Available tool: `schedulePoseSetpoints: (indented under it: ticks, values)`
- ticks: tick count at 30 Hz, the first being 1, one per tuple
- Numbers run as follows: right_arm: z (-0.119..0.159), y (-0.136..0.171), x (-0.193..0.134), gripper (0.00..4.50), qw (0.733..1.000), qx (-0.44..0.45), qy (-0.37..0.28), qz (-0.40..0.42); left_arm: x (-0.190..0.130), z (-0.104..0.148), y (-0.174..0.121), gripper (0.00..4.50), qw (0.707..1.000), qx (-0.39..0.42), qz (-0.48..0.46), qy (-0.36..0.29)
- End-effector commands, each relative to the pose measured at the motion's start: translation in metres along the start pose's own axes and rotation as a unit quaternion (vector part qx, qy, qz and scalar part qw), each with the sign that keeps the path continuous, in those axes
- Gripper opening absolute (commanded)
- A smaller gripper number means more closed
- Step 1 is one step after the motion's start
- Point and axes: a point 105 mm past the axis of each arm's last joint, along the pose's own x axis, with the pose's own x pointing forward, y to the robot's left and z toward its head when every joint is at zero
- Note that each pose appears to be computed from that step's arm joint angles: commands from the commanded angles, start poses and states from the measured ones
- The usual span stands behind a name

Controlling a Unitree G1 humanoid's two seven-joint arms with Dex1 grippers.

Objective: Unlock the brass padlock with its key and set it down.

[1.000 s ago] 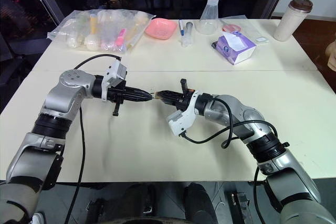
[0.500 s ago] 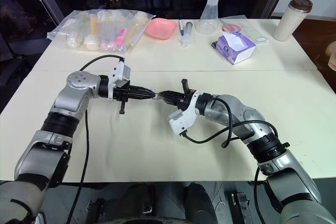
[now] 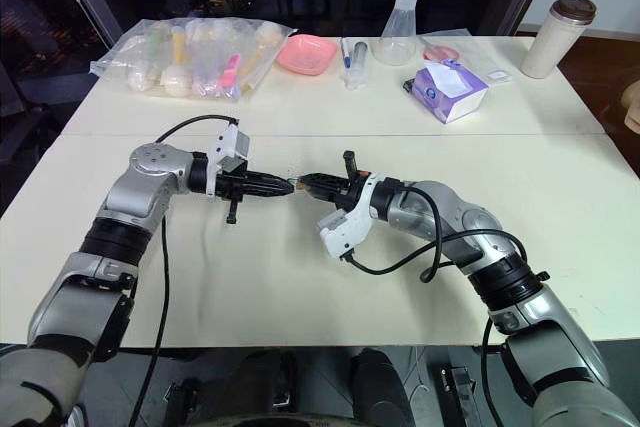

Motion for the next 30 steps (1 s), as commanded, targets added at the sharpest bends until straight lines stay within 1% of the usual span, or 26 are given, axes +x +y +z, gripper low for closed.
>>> schedulePoseSetpoints:
  ticks: [1, 4, 8, 12, 16, 19, 23, 25, 28, 30]
  values:
    - [0.005, -0.022, -0.001, 0.00, 0.999, -0.015, -0.011, -0.041, -0.006, 0.015, 0.010, 0.09, 0.999, 0.018, 0.027, -0.023]
    - [0.006, -0.021, -0.001, 0.00, 0.999, -0.013, -0.011, -0.040, -0.007, 0.014, 0.010, 0.09, 0.999, 0.018, 0.025, -0.019]
    - [0.002, -0.016, -0.001, 0.00, 0.999, 0.007, -0.003, -0.039, -0.016, 0.005, 0.006, 0.09, 1.000, 0.016, 0.019, 0.004]
    - [-0.012, 0.001, -0.001, 0.00, 0.999, 0.026, 0.023, -0.030, -0.035, -0.004, 0.007, 0.09, 0.999, 0.008, 0.039, 0.025]
    - [-0.027, 0.009, 0.004, 0.00, 0.997, 0.056, 0.050, -0.035, -0.049, -0.011, 0.008, 0.09, 0.997, -0.001, 0.064, 0.039]
    - [-0.037, 0.020, 0.010, 0.00, 0.993, 0.089, 0.067, -0.027, -0.050, -0.008, 0.007, 0.09, 0.996, -0.007, 0.085, 0.033]
    - [-0.035, 0.030, 0.014, 0.00, 0.993, 0.098, 0.059, -0.007, -0.047, -0.006, 0.000, 0.09, 0.995, -0.001, 0.092, 0.036]
    - [-0.032, 0.035, 0.017, 1.02, 0.993, 0.103, 0.053, 0.005, -0.041, -0.009, -0.004, 0.00, 0.995, 0.008, 0.095, 0.041]
    - [-0.028, 0.040, 0.019, 2.32, 0.993, 0.105, 0.045, 0.020, -0.034, -0.012, -0.014, 0.00, 0.995, 0.009, 0.087, 0.040]
    - [-0.025, 0.043, 0.018, 3.40, 0.993, 0.107, 0.039, 0.031, -0.033, -0.012, -0.018, 0.00, 0.996, 0.007, 0.085, 0.040]
